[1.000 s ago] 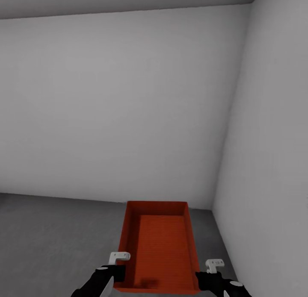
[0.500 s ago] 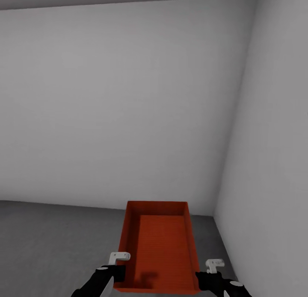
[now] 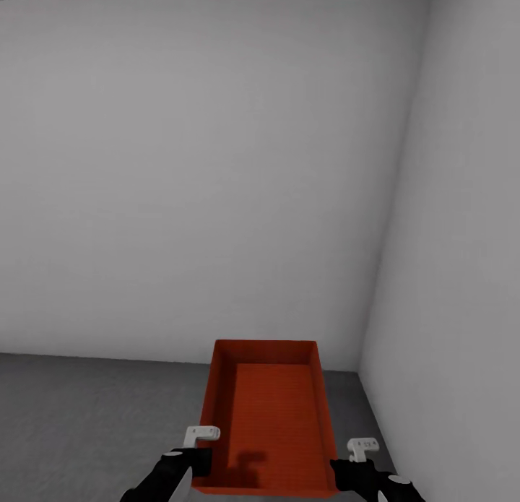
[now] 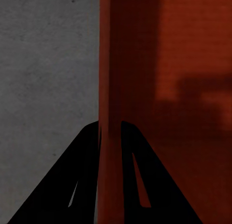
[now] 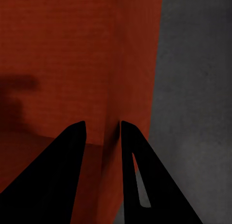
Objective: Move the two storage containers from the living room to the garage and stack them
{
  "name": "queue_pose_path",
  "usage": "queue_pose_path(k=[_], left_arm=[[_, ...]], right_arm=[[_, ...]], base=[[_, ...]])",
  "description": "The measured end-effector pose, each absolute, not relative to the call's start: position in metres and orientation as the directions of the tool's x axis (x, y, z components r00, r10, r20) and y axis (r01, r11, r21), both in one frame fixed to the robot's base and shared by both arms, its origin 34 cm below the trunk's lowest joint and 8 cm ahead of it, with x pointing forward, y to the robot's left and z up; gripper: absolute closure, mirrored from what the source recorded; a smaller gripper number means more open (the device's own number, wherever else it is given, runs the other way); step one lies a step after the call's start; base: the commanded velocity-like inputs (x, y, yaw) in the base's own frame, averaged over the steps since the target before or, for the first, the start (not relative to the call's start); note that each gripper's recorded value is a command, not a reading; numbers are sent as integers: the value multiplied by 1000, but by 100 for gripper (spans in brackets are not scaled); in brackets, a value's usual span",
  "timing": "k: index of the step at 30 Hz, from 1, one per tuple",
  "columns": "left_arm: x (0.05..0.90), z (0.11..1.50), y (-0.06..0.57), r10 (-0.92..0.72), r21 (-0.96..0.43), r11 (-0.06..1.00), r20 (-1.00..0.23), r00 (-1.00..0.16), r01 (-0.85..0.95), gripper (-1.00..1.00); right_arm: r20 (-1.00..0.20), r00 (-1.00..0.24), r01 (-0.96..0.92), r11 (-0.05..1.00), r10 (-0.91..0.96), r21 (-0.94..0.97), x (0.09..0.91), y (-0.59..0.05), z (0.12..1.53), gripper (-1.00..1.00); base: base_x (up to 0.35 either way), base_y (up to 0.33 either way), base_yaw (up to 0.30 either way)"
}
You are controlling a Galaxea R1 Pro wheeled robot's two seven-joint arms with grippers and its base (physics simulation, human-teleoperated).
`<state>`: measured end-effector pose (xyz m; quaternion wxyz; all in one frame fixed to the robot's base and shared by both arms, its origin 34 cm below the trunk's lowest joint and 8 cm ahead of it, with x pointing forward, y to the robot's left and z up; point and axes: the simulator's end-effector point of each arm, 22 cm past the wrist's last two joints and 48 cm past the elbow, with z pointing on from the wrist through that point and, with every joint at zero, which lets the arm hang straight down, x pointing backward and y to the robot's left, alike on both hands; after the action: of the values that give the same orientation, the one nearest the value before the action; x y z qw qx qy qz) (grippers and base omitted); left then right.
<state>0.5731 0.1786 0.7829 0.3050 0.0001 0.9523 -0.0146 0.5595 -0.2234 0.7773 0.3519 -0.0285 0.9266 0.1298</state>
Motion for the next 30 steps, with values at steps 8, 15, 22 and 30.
queue_pose_path(k=[8, 15, 22, 30], left_arm=[[573, 783, 178, -9, -28, 1000, -581, -814, 9, 100], [572, 783, 178, -9, -28, 1000, -581, -814, 9, 100], [573, 783, 178, -9, -27, 1000, -581, -814, 9, 100], [573, 783, 178, -9, -28, 1000, -581, -814, 9, 100]], right_arm=[[-660, -751, -144, 965, 38, 220, 560, -224, 777, 100], [-660, -750, -145, 965, 37, 219, 559, -224, 778, 100], [-660, -750, -145, 965, 38, 220, 559, -224, 778, 100], [-660, -751, -145, 965, 38, 220, 559, -224, 777, 100]], base=[[8, 0, 0], [273, 0, 0], [325, 0, 0], [141, 0, 0]])
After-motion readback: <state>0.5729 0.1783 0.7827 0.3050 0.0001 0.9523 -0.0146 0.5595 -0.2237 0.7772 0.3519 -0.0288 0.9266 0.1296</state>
